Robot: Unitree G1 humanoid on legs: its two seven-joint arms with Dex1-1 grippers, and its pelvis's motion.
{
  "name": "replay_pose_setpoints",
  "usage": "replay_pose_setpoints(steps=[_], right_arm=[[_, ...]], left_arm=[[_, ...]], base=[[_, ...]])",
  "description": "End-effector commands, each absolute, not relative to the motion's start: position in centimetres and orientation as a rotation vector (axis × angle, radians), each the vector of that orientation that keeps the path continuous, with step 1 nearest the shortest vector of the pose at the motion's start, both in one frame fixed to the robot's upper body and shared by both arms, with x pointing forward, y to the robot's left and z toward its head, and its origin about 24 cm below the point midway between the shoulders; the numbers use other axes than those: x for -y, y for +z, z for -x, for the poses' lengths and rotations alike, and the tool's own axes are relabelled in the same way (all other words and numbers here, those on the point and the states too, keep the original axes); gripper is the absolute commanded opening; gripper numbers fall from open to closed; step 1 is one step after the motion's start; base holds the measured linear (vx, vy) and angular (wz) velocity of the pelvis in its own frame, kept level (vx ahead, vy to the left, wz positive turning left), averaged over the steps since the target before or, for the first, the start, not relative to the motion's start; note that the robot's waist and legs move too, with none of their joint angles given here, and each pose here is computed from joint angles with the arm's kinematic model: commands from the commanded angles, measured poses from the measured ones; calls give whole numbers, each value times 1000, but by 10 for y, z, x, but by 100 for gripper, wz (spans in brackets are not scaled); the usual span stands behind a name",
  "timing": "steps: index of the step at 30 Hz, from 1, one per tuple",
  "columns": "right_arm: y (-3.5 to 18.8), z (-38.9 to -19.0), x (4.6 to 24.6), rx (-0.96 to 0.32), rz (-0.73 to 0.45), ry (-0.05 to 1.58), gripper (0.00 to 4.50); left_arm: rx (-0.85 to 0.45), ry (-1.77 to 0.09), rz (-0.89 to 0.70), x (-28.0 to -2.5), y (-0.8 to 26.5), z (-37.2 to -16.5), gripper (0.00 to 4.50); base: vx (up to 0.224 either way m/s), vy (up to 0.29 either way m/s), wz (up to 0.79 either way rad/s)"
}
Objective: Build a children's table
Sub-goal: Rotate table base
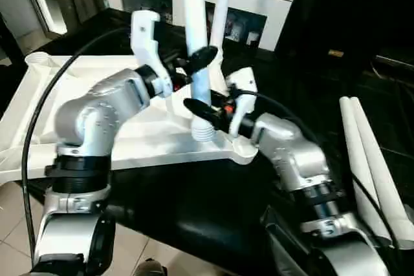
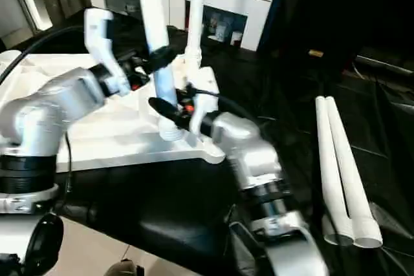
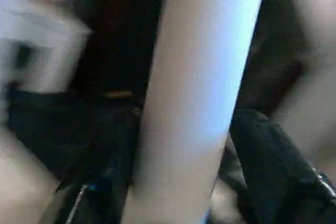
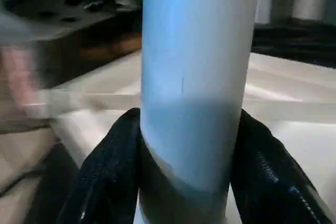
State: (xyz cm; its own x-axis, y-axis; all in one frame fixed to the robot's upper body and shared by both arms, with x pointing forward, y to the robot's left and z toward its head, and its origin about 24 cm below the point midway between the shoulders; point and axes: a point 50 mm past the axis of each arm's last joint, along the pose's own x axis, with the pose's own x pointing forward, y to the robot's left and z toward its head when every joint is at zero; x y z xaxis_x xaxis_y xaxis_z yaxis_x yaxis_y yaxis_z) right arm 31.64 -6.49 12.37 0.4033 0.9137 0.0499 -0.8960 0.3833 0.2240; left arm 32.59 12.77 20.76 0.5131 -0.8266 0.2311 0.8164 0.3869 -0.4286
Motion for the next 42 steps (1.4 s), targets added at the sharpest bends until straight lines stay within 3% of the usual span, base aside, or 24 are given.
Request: replay_pose_setpoints(steps=[1,8,9,20,27,28,31,34,42], right_arm=[[128,-309,67,-87,-262,1246,187],[128,-291,79,-119,-290,1414,186],[126,-290,79,-128,-282,1419,186],[123,-287,80,-160,-253,1431,186],[123,-293,77,-119,-207,1367,186],[124,-296,76,-115,-227,1341,256],[128,-303,75,-84,-246,1268,265],[131,-310,72,-49,-180,1160,303],[124,-316,63,-112,-156,1056,308]], left_arm=[[-2,-1190,600,-126,213,-318,305],[0,-1329,562,-126,219,-304,305],[-8,-1334,553,-124,219,-303,287],[-23,-1294,556,-129,214,-309,197],[-3,-1250,563,-131,217,-313,186],[3,-1236,542,-131,218,-314,186],[18,-1191,500,-128,220,-316,186],[41,-1114,430,-124,223,-320,182],[47,-926,317,-119,226,-331,180]], base=[[0,0,0],[0,0,0],[0,0,0],[0,0,0],[0,0,0],[0,0,0],[0,0,0],[0,0,0],[0,0,0]])
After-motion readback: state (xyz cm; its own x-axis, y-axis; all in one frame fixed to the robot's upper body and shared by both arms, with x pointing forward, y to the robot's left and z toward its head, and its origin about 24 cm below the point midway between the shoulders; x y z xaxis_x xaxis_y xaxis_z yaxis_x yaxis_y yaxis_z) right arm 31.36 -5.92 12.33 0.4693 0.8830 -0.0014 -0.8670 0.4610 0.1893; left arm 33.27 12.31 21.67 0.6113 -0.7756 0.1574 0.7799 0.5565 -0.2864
